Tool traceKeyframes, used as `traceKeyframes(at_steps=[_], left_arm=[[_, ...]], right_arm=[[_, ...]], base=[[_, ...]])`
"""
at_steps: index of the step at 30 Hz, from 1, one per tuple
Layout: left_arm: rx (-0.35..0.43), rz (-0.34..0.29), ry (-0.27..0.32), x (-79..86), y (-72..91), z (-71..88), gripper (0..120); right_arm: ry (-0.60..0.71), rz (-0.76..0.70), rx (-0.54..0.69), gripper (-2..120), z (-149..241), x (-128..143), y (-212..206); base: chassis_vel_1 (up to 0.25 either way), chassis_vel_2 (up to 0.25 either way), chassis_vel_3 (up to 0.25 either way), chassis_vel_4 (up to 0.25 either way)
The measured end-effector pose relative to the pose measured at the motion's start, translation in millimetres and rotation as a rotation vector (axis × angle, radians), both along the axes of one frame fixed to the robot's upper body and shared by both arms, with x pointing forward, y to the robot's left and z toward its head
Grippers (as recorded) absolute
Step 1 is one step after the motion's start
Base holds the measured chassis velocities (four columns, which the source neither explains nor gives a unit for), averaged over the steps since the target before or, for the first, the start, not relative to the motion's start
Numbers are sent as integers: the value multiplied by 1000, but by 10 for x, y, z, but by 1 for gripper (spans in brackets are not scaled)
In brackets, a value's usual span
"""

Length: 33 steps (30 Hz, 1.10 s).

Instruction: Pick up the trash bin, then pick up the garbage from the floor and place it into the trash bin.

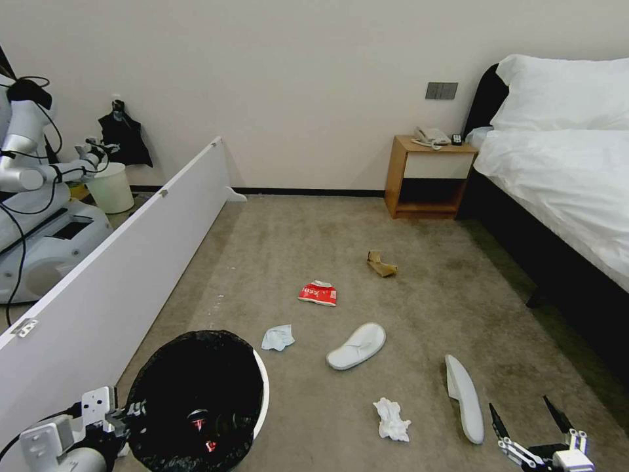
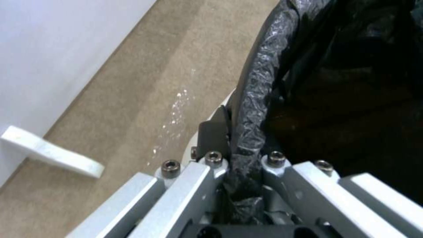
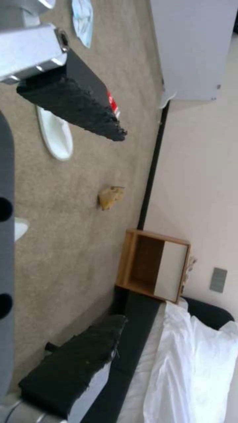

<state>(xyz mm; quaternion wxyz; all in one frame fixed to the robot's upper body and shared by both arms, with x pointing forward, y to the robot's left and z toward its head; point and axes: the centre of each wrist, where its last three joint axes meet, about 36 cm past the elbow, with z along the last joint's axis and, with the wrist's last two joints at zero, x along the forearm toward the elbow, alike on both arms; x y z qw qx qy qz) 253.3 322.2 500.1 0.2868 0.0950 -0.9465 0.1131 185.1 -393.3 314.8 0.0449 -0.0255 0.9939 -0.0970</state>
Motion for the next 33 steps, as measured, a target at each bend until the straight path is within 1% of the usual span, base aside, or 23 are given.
traceKeyframes(at_steps=[7, 10, 12, 13, 16, 17, 19, 20, 22, 23, 25, 28, 33], left_arm=[[3, 1, 0, 1, 7, 4, 2], [5, 2, 0, 1, 14, 9, 2], [7, 2, 0, 3, 19, 14, 2], [7, 2, 0, 3, 19, 14, 2], [9, 0, -2, 3, 19, 27, 2], [9, 0, -2, 3, 19, 27, 2], [10, -1, -3, 2, 16, 34, 2], [10, -1, -3, 2, 16, 34, 2], [11, -1, -3, -2, 14, 38, 2], [11, -1, -3, -2, 14, 38, 2], [14, 1, -1, -12, 10, 42, 2], [16, 2, -1, -19, 9, 47, 2], [22, 8, -6, -48, 8, 86, 2]], right_arm=[[5, -16, -25, 100, -5, 11, 3], [38, -25, -57, 100, -42, 13, -43], [111, -45, -63, 100, -70, 9, -103], [111, -45, -63, 100, -70, 9, -103], [231, -86, -73, 100, -119, 11, -168], [231, -86, -73, 100, -119, 11, -168], [314, -94, -95, 100, -162, 34, -205], [314, -94, -95, 100, -162, 34, -205], [373, -133, -124, 100, -205, 85, -181], [373, -133, -124, 100, -205, 85, -181], [432, -152, -152, 100, -306, 184, -141], [448, -153, -158, 100, -356, 221, -131], [528, -178, -182, 100, -623, 454, -112]], base=[[-74, 93, 83, -85], [-6, 16, 20, -20], [0, 0, 0, 0], [0, 0, 0, 0], [0, 0, 0, 0], [0, 0, 0, 0], [0, 0, 0, 0], [0, 0, 0, 0], [0, 0, 0, 0], [0, 0, 0, 0], [0, 0, 0, 0], [0, 0, 0, 0], [0, 0, 0, 0]])
